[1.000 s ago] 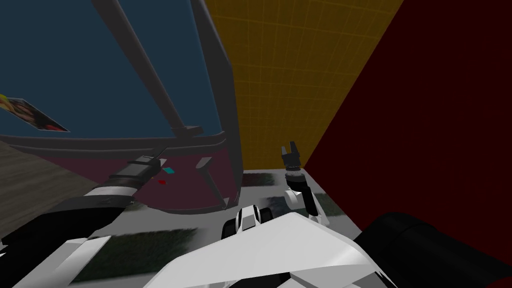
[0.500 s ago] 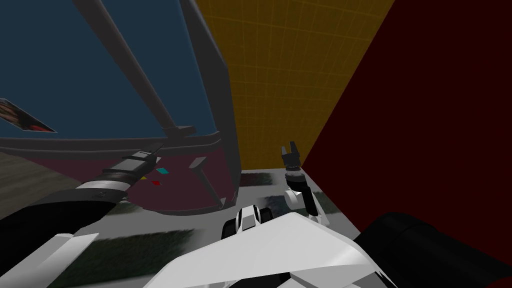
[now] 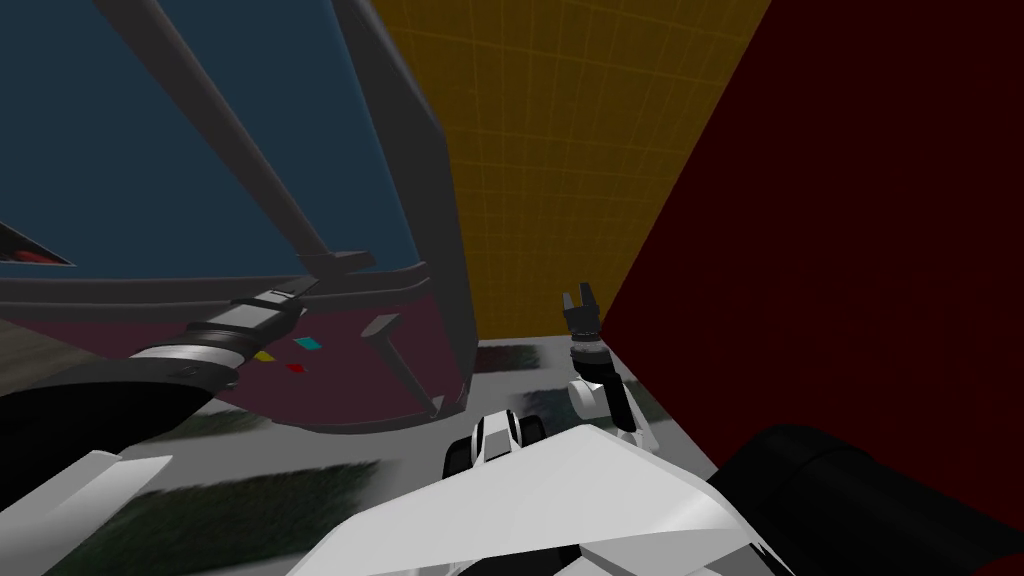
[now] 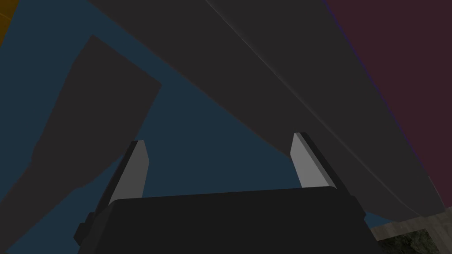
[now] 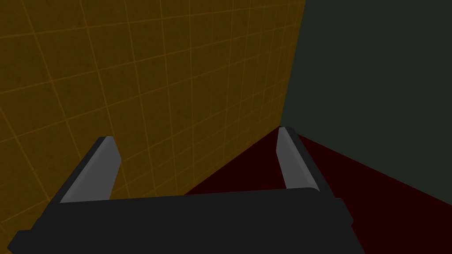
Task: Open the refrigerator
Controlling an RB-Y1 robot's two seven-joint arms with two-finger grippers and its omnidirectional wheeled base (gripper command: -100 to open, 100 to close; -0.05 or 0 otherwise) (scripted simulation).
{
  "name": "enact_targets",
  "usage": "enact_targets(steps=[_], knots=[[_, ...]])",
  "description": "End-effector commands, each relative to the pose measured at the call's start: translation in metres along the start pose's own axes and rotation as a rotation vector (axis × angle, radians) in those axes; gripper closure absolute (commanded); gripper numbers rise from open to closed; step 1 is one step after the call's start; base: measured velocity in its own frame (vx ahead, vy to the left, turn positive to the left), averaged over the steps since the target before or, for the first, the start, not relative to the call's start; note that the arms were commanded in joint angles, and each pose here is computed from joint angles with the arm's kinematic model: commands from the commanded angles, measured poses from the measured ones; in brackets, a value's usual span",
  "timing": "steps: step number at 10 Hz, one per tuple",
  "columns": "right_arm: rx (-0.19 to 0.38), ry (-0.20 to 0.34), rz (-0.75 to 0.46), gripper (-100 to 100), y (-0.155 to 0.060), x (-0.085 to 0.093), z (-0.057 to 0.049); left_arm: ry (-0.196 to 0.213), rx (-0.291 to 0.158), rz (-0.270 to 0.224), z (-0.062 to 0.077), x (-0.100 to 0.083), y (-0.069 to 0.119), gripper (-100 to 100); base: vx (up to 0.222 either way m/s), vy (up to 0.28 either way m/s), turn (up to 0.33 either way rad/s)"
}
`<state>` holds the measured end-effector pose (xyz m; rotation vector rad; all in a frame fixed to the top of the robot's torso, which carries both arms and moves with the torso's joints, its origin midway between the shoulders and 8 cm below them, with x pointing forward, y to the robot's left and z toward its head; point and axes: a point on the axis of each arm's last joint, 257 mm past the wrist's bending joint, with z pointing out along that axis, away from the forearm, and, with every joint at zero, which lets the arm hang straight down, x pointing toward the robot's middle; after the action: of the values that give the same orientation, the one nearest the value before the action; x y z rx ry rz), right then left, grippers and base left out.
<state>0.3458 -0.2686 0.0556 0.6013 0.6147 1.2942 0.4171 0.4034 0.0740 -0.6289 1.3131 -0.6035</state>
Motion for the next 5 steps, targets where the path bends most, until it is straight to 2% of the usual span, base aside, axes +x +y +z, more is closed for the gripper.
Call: enact_targets(steps=[1, 5], knots=[[0.000, 0.000, 0.000, 0, 0.000, 0.000, 0.000, -0.018, -0.022, 0.037, 0.005, -0.015, -0.009, -100, -0.030, -0.081, -0.023], [0.000, 0.000, 0.000, 0, 0.000, 0.000, 0.000, -0.032, -0.026, 0.071, 0.004, -0.022, -0.029, -100, -0.020, -0.051, -0.012]])
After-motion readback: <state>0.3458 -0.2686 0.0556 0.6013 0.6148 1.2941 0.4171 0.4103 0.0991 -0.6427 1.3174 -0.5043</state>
